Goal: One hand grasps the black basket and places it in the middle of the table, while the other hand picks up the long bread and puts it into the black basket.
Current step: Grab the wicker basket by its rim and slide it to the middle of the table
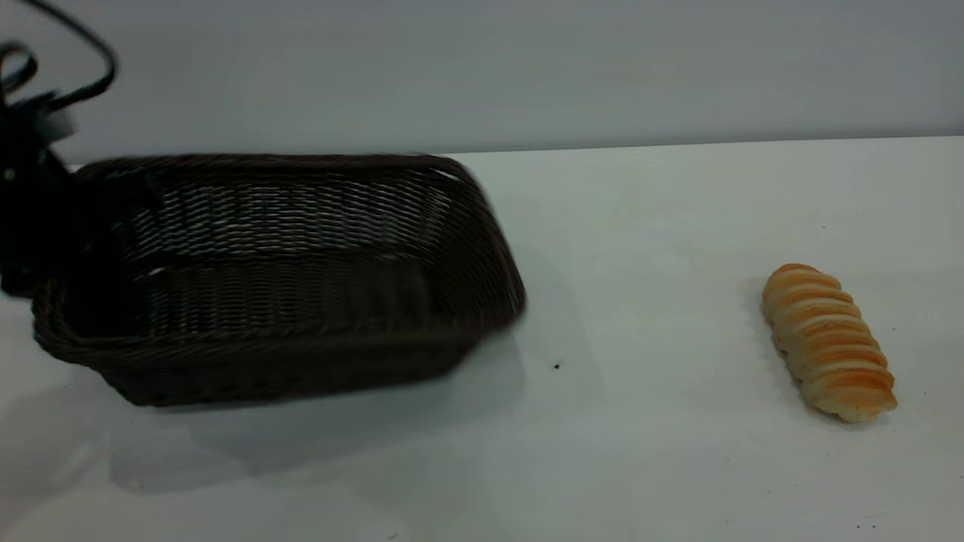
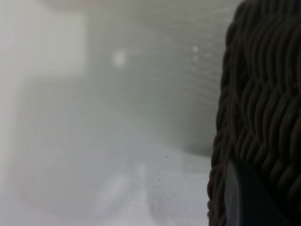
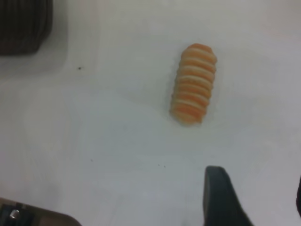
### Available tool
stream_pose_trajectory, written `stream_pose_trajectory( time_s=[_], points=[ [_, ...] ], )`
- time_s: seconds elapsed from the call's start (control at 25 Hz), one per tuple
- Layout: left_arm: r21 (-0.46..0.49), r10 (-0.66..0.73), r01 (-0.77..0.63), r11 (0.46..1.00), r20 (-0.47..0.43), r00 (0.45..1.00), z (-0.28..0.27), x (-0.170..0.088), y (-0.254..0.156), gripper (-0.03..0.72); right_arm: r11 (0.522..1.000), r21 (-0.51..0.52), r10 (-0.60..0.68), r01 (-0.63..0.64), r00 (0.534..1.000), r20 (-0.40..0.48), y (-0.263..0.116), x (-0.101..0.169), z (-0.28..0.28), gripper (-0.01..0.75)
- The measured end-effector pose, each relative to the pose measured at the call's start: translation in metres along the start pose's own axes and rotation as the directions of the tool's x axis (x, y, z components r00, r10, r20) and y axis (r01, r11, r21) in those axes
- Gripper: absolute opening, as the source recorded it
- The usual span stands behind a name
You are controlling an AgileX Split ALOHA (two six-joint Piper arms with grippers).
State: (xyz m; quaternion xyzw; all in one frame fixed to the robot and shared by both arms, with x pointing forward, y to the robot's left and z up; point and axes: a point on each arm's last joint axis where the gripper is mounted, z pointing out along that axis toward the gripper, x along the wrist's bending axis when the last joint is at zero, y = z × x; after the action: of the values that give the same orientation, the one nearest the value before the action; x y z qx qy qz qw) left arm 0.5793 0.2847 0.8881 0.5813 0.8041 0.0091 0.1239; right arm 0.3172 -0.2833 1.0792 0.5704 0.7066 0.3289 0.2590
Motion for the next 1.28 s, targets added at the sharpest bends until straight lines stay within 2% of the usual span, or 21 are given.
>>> stream_pose_trajectory(
  time_s=[0.16, 0.32, 0.6, 0.88, 1.0, 1.16, 1.28],
  points=[
    [0.026, 0.202, -0.203, 0.979, 0.05, 0.978, -0.001, -0.022, 0.007, 0.211, 1.0, 0.001, -0.001, 0.001, 1.0, 0.002, 0.0, 0.0, 0.0, 0.369],
    [0.013, 0.299, -0.302, 0.953, 0.087, 0.95, 0.011, -0.042, 0.017, 0.211, 1.0, 0.009, -0.002, 0.002, 1.0, 0.0, -0.001, 0.0, 0.0, 0.369],
    [0.082, 0.266, -0.273, 0.958, 0.092, 0.96, 0.052, -0.053, 0.018, 0.211, 1.0, 0.03, -0.002, 0.002, 1.0, -0.006, -0.003, 0.0, 0.0, 0.369],
    [0.107, 0.204, -0.212, 0.971, 0.082, 0.975, 0.059, -0.052, 0.016, 0.218, 1.0, 0.03, -0.002, 0.002, 1.0, -0.006, -0.003, 0.0, 0.0, 0.369],
    [0.117, 0.197, -0.206, 0.972, 0.083, 0.977, 0.058, -0.053, 0.015, 0.324, 1.0, 0.03, -0.003, 0.003, 1.0, -0.003, -0.003, 0.0, 0.0, 0.369],
    [0.117, 0.201, -0.211, 0.971, 0.092, 0.975, 0.046, -0.055, 0.016, 0.519, 1.0, 0.031, -0.003, 0.003, 1.0, -0.001, -0.003, 0.0, 0.0, 0.369],
    [0.067, 0.228, -0.235, 0.97, 0.1, 0.968, 0.02, -0.06, 0.021, 0.588, 0.999, 0.033, 0.012, -0.012, 1.0, -0.02, -0.002, 0.001, 0.002, 0.369]
  ],
)
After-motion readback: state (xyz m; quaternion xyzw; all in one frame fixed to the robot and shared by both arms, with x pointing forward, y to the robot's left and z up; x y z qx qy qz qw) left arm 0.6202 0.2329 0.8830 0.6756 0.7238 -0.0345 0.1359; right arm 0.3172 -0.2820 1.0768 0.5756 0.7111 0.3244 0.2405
